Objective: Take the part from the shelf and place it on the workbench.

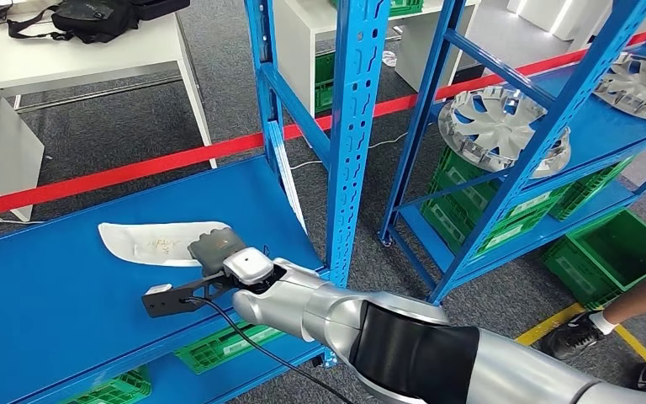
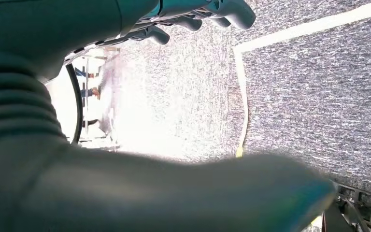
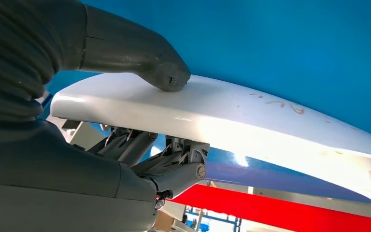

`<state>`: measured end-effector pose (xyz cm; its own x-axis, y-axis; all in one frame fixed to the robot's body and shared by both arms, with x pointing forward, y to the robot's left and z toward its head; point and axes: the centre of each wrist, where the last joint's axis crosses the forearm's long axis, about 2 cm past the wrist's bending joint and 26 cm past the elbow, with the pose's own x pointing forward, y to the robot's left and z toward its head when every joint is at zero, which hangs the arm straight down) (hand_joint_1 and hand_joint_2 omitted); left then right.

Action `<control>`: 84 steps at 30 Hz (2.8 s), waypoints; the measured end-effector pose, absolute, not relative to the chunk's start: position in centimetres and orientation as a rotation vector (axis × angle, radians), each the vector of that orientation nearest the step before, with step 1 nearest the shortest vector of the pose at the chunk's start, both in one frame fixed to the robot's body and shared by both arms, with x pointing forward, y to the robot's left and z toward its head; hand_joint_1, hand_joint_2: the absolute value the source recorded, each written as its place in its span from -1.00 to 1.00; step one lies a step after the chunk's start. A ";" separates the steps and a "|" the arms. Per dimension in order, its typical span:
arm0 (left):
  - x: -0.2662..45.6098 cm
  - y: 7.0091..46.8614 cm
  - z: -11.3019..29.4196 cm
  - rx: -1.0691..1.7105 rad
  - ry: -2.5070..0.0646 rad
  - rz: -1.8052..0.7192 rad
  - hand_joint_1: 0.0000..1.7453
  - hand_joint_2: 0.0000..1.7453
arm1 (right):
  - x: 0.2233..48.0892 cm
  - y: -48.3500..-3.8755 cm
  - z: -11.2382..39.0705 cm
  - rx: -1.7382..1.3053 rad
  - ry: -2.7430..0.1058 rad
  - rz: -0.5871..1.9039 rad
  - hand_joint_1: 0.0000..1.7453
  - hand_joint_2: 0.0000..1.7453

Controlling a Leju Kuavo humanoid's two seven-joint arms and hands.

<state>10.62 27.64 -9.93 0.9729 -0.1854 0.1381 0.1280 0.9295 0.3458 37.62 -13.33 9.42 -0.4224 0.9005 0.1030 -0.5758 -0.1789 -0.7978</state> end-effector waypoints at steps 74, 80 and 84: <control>10.2 27.5 -10.0 0.325 -0.131 -0.076 -1.00 1.00 | 33.1 -6.4 28.2 -0.371 -2.385 1.461 1.00 1.00; 10.2 27.3 -10.0 0.325 -0.131 -0.083 -1.00 1.00 | 33.0 -6.4 28.0 -0.377 -2.377 1.467 1.00 1.00; 10.4 27.4 -10.0 0.326 -0.134 -0.085 -1.00 1.00 | 33.0 -6.4 28.0 -0.379 -2.375 1.469 1.00 1.00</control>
<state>10.38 27.37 -9.98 0.9875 -0.1051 0.1177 0.0618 0.9438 0.3248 33.00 -6.42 27.99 -0.9129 0.3864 0.1315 0.0550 0.4357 -0.8984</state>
